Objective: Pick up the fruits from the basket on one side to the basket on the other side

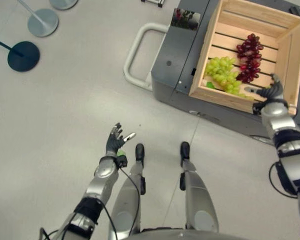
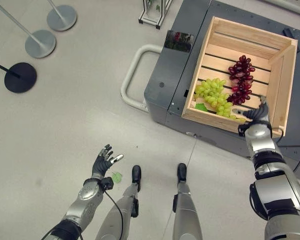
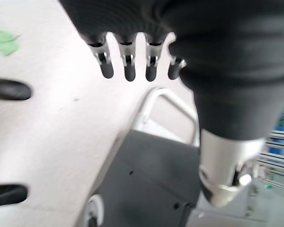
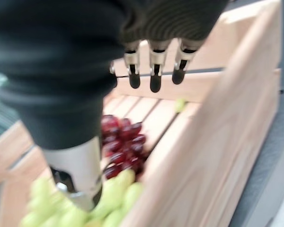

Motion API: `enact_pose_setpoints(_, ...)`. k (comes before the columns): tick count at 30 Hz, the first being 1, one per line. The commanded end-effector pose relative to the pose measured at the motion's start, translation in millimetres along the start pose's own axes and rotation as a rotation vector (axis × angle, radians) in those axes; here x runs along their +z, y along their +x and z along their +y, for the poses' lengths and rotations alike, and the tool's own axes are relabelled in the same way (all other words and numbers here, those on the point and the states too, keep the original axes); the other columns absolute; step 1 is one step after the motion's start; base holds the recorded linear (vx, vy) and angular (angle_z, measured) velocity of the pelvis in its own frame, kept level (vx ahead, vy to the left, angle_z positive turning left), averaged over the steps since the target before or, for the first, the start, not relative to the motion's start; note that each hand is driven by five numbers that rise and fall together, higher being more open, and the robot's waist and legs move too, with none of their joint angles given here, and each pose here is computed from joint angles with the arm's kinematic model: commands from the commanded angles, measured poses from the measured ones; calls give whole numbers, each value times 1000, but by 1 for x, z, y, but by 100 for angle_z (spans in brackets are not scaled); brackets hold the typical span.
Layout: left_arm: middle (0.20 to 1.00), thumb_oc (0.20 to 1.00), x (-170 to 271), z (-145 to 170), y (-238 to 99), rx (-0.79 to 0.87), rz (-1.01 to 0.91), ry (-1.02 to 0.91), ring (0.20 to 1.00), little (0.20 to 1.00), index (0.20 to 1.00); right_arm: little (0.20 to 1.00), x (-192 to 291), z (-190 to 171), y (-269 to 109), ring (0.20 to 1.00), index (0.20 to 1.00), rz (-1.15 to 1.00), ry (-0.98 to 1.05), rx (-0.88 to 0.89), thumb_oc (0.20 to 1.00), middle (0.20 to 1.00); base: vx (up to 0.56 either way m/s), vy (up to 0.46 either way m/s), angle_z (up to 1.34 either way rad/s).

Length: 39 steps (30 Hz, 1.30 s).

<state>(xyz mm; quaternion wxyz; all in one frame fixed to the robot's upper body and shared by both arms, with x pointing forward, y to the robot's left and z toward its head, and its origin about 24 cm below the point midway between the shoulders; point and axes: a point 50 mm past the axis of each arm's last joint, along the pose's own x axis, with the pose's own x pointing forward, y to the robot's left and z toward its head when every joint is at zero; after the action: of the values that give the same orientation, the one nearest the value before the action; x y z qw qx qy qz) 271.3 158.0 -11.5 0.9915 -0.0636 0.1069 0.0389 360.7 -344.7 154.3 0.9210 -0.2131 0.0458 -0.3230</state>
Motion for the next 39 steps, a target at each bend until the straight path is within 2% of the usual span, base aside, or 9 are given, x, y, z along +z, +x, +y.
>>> enact_pose_setpoints(1, 1000, 1000, 25, -15, -1, -53, -143, -14, 1000, 1000, 1000, 1000, 35, -57, 14, 1000, 1000, -81, 39, -178, 1000, 1000, 21, -45, -22)
enact_pose_setpoints(6, 1000, 1000, 28, -26, -2, -104, -147, -7, 1000, 1000, 1000, 1000, 24, -66, 15, 1000, 1000, -34, 69, -219, 1000, 1000, 70, -74, -9)
enact_pose_setpoints(11, 1000, 1000, 34, -35, -2, -143, -175, 10, 1000, 1000, 1000, 1000, 24, -57, 15, 1000, 1000, -34, 34, -192, 1000, 1000, 31, -30, 7)
enact_pose_setpoints(14, 1000, 1000, 39, -38, 0, -153, -190, 6, 1000, 1000, 1000, 1000, 25, -33, 12, 1000, 1000, -64, -55, -96, 1000, 1000, 27, -35, 3)
enact_pose_setpoints(21, 1000, 1000, 45, -43, 4, -157, -209, 14, 1000, 1000, 1000, 1000, 38, 19, 1, 1000, 1000, -151, -110, 57, 1000, 1000, 8, -23, 2)
enact_pose_setpoints(27, 1000, 1000, 54, -42, 9, -130, -237, 12, 1000, 1000, 1000, 1000, 72, 71, -25, 1000, 1000, -349, -114, 229, 1000, 1000, 1, -3, -1)
enact_pose_setpoints(33, 1000, 1000, 58, -40, 12, -106, -245, 12, 1000, 1000, 1000, 1000, 94, 87, -40, 1000, 1000, -456, -80, 289, 1000, 1000, 0, -8, -3)
enact_pose_setpoints(39, 1000, 1000, 60, -41, 14, -107, -248, 11, 1000, 1000, 1000, 1000, 95, 91, -40, 1000, 1000, -422, -29, 298, 1000, 1000, 0, -3, 6)
